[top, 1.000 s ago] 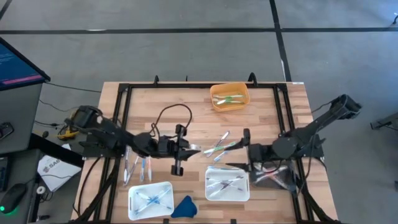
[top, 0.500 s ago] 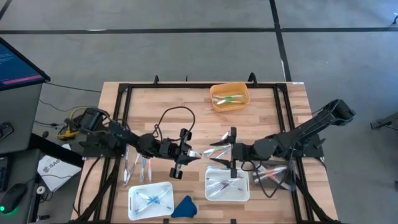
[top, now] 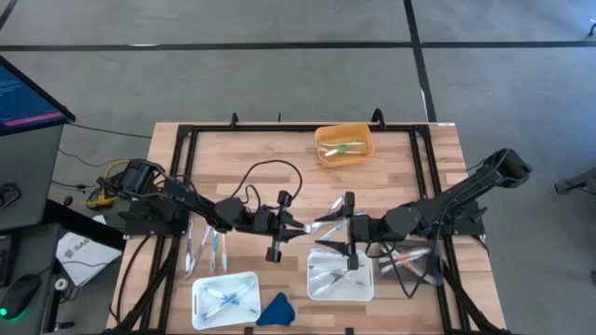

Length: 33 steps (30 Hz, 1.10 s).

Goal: Pick & Place Toothbrushes
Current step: Put the orange toothbrush into the black bin

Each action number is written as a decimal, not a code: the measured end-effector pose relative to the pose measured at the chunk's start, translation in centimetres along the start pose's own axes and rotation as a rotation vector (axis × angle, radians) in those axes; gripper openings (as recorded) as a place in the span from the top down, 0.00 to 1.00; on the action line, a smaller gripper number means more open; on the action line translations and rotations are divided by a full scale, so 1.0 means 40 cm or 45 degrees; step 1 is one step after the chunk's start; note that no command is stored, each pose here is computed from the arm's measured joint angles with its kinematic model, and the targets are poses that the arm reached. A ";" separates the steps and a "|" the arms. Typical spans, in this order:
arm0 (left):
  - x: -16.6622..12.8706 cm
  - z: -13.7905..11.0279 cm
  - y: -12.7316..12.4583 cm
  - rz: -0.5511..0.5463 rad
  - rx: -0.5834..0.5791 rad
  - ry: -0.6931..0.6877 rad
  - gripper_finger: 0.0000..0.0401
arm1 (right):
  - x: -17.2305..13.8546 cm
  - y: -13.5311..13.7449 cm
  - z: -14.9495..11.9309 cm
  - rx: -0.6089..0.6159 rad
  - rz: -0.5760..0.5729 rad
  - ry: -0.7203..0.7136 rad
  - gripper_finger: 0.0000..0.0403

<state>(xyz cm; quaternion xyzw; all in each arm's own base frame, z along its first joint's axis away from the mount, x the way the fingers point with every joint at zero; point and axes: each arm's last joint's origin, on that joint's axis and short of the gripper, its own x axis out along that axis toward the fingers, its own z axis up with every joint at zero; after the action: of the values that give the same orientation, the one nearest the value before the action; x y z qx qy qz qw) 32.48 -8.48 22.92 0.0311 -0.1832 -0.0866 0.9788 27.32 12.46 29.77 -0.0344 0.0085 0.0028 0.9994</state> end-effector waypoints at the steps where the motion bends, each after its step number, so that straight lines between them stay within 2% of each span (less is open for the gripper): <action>1: 0.000 0.000 -0.001 -0.002 0.005 0.002 0.98 | 0.001 -0.002 0.000 0.000 -0.004 0.000 0.42; 11: 0.000 -0.012 -0.001 0.033 0.013 0.067 0.98 | 0.010 -0.023 0.002 0.008 -0.044 -0.012 0.42; 14: -0.001 -0.012 -0.003 0.062 0.018 0.072 0.98 | 0.010 -0.021 0.002 0.015 -0.007 -0.015 0.42; 19: -0.001 -0.012 -0.003 0.069 0.033 0.073 0.98 | 0.010 -0.020 0.004 0.023 0.019 -0.025 0.42; 25: -0.001 -0.012 0.003 0.171 0.033 0.084 0.98 | 0.015 -0.032 0.003 0.055 -0.002 -0.022 0.42; 33: 0.004 -0.004 0.004 0.185 -0.003 0.056 0.98 | 0.018 -0.040 0.000 0.071 -0.018 -0.012 0.43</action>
<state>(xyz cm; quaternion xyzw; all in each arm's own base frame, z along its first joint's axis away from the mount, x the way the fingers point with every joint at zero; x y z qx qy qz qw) 32.72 -8.33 22.84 0.0184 -0.1632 -0.0150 0.9863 28.06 10.85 29.88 -0.0067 0.0036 -0.0042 1.0000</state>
